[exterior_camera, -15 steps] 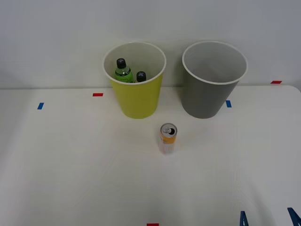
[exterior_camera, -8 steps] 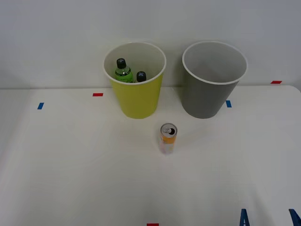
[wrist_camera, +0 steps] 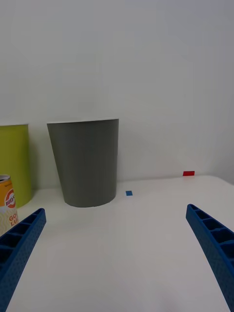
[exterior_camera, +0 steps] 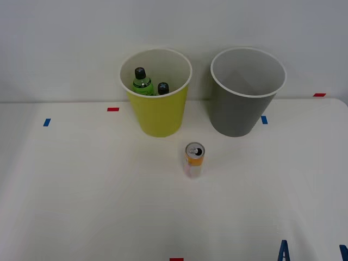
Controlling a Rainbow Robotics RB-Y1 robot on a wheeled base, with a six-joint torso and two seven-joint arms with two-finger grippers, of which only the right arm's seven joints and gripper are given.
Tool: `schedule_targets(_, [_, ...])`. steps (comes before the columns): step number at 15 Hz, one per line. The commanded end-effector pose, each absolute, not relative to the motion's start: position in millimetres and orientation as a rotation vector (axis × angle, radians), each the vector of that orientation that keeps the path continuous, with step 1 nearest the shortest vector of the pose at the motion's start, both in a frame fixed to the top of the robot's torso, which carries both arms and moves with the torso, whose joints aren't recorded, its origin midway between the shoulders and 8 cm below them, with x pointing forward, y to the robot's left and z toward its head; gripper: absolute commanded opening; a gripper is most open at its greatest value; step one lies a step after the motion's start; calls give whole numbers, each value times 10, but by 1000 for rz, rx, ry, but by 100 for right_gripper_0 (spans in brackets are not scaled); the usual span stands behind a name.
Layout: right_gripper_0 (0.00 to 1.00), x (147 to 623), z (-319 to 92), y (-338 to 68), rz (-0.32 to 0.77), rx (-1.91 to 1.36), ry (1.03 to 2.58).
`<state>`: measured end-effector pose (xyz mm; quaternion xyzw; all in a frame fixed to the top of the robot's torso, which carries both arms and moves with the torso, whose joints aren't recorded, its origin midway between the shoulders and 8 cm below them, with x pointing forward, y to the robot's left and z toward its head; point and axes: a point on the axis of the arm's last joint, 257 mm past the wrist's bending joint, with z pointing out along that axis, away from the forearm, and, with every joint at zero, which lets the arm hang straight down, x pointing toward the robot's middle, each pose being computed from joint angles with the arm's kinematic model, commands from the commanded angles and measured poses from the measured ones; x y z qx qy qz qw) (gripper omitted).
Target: Put cans in the gray bin, plastic bottles in the light green bin
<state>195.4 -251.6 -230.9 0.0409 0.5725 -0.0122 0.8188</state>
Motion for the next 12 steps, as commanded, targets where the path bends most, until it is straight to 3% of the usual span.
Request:
schedule_targets(1, [100,1918,-2305,-2502,-4,90,1220])
schedule_targets(12, [100,1707,-2381,-2496,274,-31,1301])
